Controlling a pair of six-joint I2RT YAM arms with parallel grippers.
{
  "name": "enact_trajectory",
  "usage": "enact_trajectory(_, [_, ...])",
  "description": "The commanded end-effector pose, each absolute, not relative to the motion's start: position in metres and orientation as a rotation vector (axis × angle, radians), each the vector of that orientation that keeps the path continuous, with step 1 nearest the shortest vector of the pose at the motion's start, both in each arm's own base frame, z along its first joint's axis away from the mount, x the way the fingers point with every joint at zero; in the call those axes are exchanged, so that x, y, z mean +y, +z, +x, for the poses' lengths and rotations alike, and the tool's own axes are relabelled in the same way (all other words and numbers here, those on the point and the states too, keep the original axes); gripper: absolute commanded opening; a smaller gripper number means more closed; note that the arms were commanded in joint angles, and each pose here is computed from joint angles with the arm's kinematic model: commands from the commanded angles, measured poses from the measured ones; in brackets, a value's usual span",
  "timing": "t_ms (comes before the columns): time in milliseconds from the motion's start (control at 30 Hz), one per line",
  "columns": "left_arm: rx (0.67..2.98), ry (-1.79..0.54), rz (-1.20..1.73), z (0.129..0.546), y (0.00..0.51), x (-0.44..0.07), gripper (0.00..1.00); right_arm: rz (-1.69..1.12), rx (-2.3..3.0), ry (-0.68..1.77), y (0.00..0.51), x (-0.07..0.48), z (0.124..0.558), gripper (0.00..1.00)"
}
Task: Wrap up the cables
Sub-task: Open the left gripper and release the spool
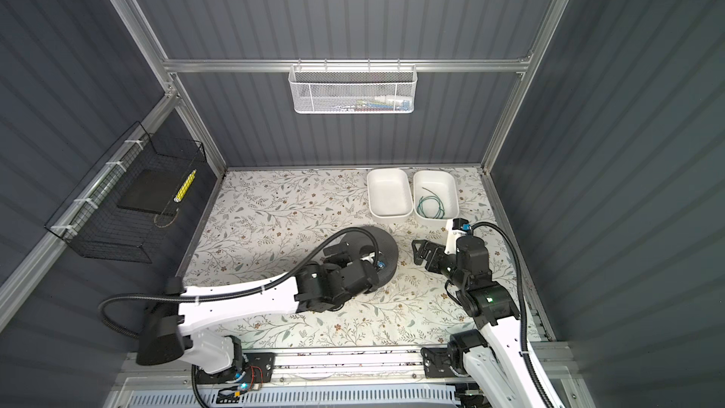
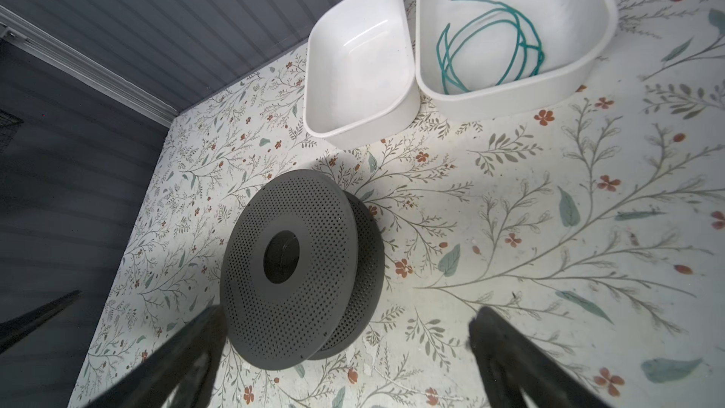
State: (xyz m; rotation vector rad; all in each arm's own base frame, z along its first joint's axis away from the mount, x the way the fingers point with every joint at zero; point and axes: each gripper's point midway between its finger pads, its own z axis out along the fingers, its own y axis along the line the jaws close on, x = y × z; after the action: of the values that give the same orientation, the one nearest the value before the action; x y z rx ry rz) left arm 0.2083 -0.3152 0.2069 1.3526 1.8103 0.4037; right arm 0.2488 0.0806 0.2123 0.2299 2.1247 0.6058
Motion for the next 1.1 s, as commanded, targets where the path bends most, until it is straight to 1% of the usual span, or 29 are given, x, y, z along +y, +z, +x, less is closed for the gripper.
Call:
enact_trajectory(0, [1.862,0.335,1.330,0.196,0.222,-0.294,0.99,0.253,2.088,0.628,0.236,0.078,0.242,0.99])
enact_trajectory(100, [1.862,0.268,1.212,0.195,0.246,-0.280,1.00,0.213,2.050,0.689,0.261,0.085,0.233,0.99])
enact_trajectory(233, [1.809,0.199,1.064,0.197,0.270,-0.264,0.99,0.218,2.010,0.690,0.284,0.083,0.230,0.99])
enact_trajectory(400, [1.769,0.067,0.912,0.196,0.280,-0.258,1.00,0.223,1.995,0.619,0.280,0.075,0.236,0.99])
enact_trajectory(500, [1.687,0.105,0.809,0.206,0.276,-0.252,0.99,0.320,1.951,0.564,0.276,0.059,0.241,0.99])
enact_trajectory(567, [1.678,0.160,0.683,0.215,0.276,-0.238,0.99,0.404,1.881,0.563,0.273,0.051,0.247,0.99])
enact_trajectory(600, [1.683,0.156,0.665,0.219,0.273,-0.235,0.99,0.370,1.827,0.557,0.276,0.051,0.252,0.99])
enact_trajectory(667, [1.721,0.117,0.643,0.236,0.263,-0.228,0.99,0.190,1.756,0.538,0.280,0.063,0.260,0.99])
enact_trajectory(767, [1.777,0.069,0.476,0.274,0.247,-0.192,0.99,0.059,1.693,0.416,0.276,0.063,0.273,0.99])
enact_trajectory(833, [1.762,0.113,0.366,0.297,0.235,-0.156,0.99,-0.031,1.667,0.296,0.271,0.060,0.283,0.99])
enact_trajectory(967, [1.759,0.088,0.163,0.332,0.198,-0.097,0.99,-0.146,1.676,0.096,0.247,0.053,0.304,0.99])
enact_trajectory(1067, [1.810,0.180,0.104,0.351,0.159,-0.064,1.00,-0.162,1.688,-0.055,0.222,0.039,0.319,0.99])
